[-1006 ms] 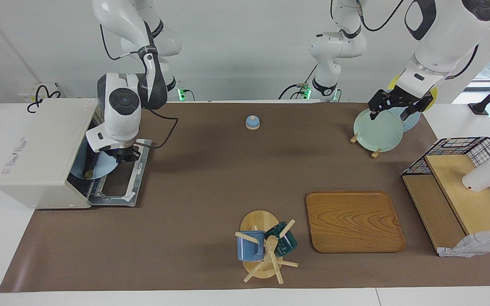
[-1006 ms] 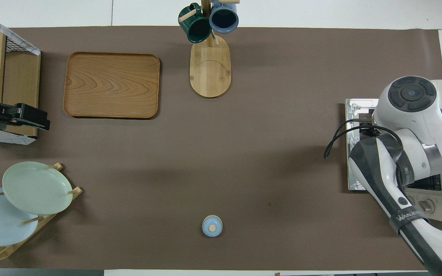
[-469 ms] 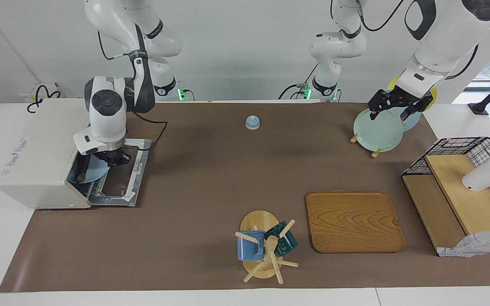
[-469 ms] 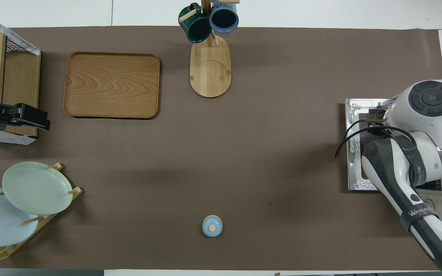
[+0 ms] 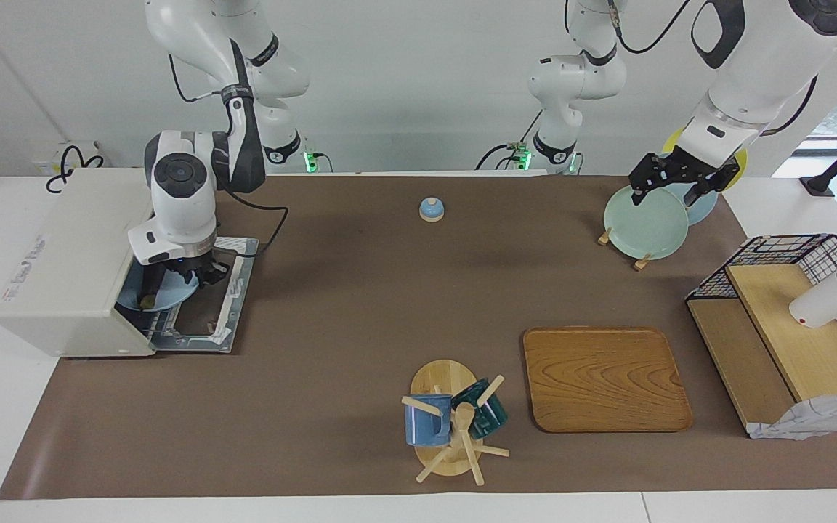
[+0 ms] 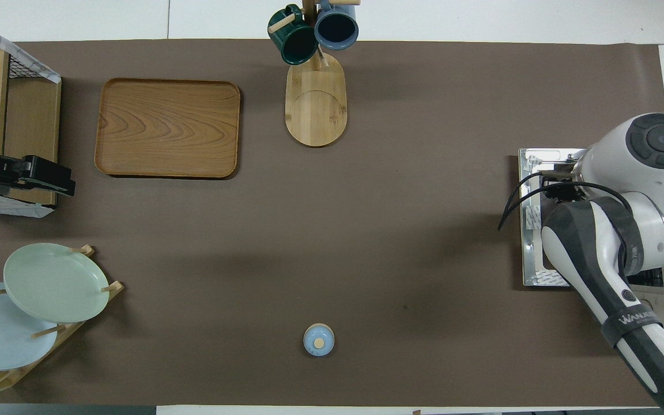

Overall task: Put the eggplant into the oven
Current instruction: 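Lower the eggplant onto the oven rack and open the right gripper, then withdraw the right gripper out of the oven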

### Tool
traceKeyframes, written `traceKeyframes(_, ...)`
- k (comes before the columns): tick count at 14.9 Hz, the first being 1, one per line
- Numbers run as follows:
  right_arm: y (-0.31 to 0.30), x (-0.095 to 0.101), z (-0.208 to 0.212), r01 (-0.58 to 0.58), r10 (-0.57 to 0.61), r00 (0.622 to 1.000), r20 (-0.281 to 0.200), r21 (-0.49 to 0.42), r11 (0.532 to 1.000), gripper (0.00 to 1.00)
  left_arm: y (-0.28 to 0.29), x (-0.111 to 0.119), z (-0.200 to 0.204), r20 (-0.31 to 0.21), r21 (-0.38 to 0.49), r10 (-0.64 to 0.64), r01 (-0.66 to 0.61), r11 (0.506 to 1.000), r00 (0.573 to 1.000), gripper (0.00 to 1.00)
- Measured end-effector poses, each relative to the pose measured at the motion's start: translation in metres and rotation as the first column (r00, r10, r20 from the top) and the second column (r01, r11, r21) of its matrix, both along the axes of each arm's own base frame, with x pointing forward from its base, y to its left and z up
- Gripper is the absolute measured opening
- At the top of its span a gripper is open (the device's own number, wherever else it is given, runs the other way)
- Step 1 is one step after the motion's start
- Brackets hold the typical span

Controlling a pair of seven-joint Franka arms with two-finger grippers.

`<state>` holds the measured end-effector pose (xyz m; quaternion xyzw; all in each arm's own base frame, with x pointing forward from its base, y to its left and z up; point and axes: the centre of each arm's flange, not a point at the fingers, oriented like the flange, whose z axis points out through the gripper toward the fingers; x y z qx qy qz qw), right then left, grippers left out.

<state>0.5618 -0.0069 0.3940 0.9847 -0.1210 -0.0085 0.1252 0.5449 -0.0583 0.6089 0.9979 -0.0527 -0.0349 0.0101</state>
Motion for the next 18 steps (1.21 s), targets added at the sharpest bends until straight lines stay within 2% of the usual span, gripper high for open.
traceKeyframes(2, 0.012, 0.009, 0.02, 0.014, -0.015, 0.999, 0.03, 0.055, 0.998, 0.35, 0.0, 0.0, 0.0, 0.0, 0.0, 0.0, 0.0, 1.0, 1.0, 1.0)
traceKeyframes(4, 0.029, 0.014, 0.025, -0.003, -0.003, 0.997, 0.074, 0.094, 0.996, 0.12, 0.0, 0.0, 0.0, 0.0, 0.0, 0.0, 0.0, 1.0, 1.0, 1.0)
traceKeyframes(5, 0.044, 0.015, 0.02, -0.023, 0.014, 0.996, 0.092, 0.106, 0.994, 0.05, 0.0, 0.0, 0.0, 0.0, 0.0, 0.0, 0.0, 1.0, 1.0, 1.0)
traceKeyframes(7, 0.079, 0.011, -0.003, -0.022, 0.008, 0.993, 0.117, 0.123, 0.992, 0.03, 0.0, 0.0, 0.0, 0.0, 0.0, 0.0, 0.0, 1.0, 1.0, 1.0)
traceKeyframes(11, 0.114, -0.003, -0.06, 0.038, -0.047, 0.997, 0.067, 0.124, 0.992, 0.01, 0.0, 0.0, 0.0, 0.0, 0.0, 0.0, 0.0, 1.0, 1.0, 1.0)
traceKeyframes(18, 0.075, -0.015, -0.092, 0.062, -0.062, 0.998, 0.009, 0.055, 0.997, 0.01, 0.0, 0.0, 0.0, 0.0, 0.0, 0.0, 0.0, 1.0, 1.0, 1.0)
